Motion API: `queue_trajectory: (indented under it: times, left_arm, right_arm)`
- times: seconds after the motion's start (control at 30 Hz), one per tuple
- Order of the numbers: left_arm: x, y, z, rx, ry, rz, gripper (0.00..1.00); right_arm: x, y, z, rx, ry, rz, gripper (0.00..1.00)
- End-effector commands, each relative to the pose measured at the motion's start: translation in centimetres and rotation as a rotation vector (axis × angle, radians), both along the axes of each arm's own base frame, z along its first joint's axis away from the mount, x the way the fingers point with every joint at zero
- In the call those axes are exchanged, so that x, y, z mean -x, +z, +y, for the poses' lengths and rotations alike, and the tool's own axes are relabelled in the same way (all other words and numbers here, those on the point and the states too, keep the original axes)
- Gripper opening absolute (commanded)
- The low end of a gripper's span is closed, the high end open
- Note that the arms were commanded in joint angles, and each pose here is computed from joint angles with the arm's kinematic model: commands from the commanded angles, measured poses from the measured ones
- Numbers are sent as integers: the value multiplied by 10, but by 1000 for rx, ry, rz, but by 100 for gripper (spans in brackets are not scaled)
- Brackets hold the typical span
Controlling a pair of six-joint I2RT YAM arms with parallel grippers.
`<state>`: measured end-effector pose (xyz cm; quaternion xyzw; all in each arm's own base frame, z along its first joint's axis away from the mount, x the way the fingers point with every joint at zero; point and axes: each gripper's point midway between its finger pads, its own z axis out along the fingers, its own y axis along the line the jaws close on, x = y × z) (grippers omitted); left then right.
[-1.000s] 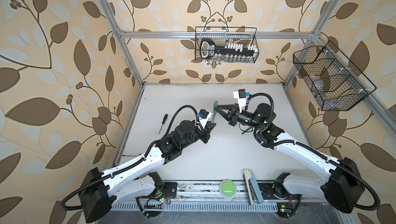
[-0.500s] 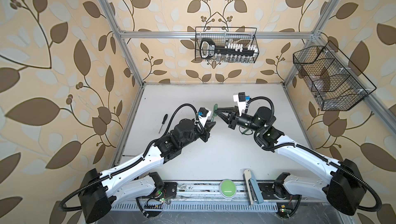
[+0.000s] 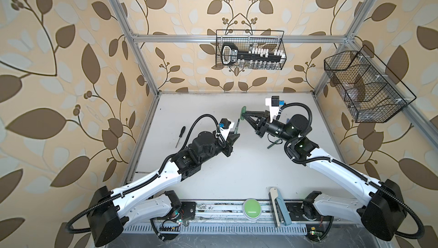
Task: Insert the pens into the pen caps
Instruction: 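Lower the green cap with the right gripper onto the pen nib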
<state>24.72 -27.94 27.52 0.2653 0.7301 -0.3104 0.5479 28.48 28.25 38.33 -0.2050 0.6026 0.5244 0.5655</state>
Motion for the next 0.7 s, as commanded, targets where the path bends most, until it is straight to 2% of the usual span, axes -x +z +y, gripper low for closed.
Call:
queue_trajectory:
  times: [0.0, 0.23, 0.67]
  left_arm:
    - [6, 38, -8, 75, -48, -83, 0]
    - [7, 37, -7, 73, -46, -85, 0]
    - [5, 36, -6, 65, -33, -88, 0]
  right_arm:
    - [-1, 16, -3, -18, -14, -38, 8]
    - [-3, 16, 9, -34, 47, -30, 8]
    - [8, 13, 6, -27, 61, -24, 8]
